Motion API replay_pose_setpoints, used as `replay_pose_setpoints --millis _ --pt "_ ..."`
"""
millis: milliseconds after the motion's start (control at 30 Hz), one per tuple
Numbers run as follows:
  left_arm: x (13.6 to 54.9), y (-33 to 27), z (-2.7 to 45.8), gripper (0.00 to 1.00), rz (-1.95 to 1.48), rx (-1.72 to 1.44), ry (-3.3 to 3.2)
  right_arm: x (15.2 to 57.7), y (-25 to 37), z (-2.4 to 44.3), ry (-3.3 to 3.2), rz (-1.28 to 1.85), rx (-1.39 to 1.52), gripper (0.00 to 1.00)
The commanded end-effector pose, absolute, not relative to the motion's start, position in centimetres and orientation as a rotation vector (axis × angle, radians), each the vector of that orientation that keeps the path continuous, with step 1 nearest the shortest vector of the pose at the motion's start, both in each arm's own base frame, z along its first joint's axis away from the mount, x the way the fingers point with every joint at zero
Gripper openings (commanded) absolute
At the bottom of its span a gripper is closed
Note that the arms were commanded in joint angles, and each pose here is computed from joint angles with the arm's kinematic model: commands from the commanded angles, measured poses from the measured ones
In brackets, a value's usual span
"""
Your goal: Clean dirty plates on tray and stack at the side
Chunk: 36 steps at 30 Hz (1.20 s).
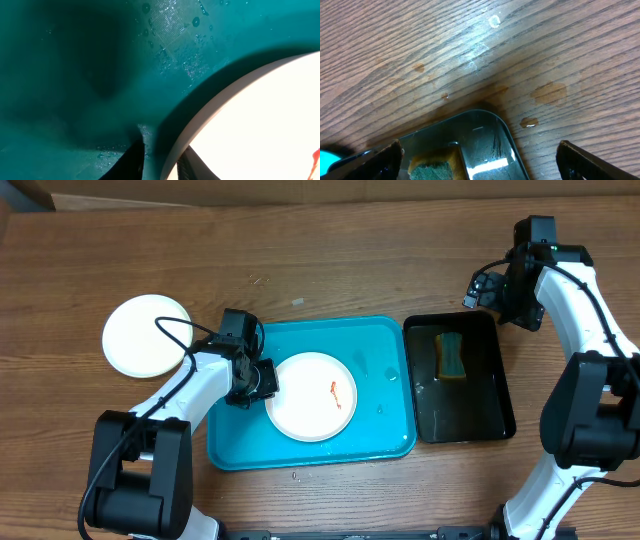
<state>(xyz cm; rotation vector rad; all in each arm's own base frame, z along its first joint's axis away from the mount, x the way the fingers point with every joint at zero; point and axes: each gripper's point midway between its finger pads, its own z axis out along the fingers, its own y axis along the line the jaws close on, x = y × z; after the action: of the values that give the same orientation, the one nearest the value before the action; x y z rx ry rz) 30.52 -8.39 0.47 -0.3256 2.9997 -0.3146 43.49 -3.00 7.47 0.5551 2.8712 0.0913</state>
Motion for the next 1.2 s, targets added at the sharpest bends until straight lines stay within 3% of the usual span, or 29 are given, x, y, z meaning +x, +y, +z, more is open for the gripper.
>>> replay_pose_setpoints --millis 0,133,267,367,500,567,833,1167 --pt "29.6 -8.7 -0.5 0.24 -0.315 -0.275 3.038 44.0 -3.0 8.7 2.835 0.089 0.55 1.0" --pt "29.3 -8.8 -0.8 0.23 -0.312 -0.27 3.047 44.0 -3.0 8.7 2.835 0.088 0.55 1.0" --pt "29.4 -8.8 -0.8 0.04 -0.315 -0.269 3.042 44.4 -2.9 8.8 2.822 0.101 0.546 1.0" --pt "29.4 -8.8 -0.8 0.04 -0.315 -0.27 3.042 44.5 -2.5 8.8 2.82 0.133 0.541 1.0" --pt "30.0 -8.9 -0.7 0.04 -0.325 -0.308 3.014 44.0 1.3 9.3 2.853 0.447 0.437 1.0" --pt "30.5 -9.0 -0.6 0.04 -0.333 -0.316 2.995 42.8 2.4 9.3 2.899 0.52 0.377 0.94" --pt "31.1 -9.1 -0.5 0.05 -0.336 -0.304 2.969 38.1 3.1 8.1 3.117 0.332 0.325 0.79" --pt "31.1 -9.1 -0.5 0.07 -0.336 -0.296 2.968 34.4 5.2 2.8 3.221 0.073 0.244 0.9"
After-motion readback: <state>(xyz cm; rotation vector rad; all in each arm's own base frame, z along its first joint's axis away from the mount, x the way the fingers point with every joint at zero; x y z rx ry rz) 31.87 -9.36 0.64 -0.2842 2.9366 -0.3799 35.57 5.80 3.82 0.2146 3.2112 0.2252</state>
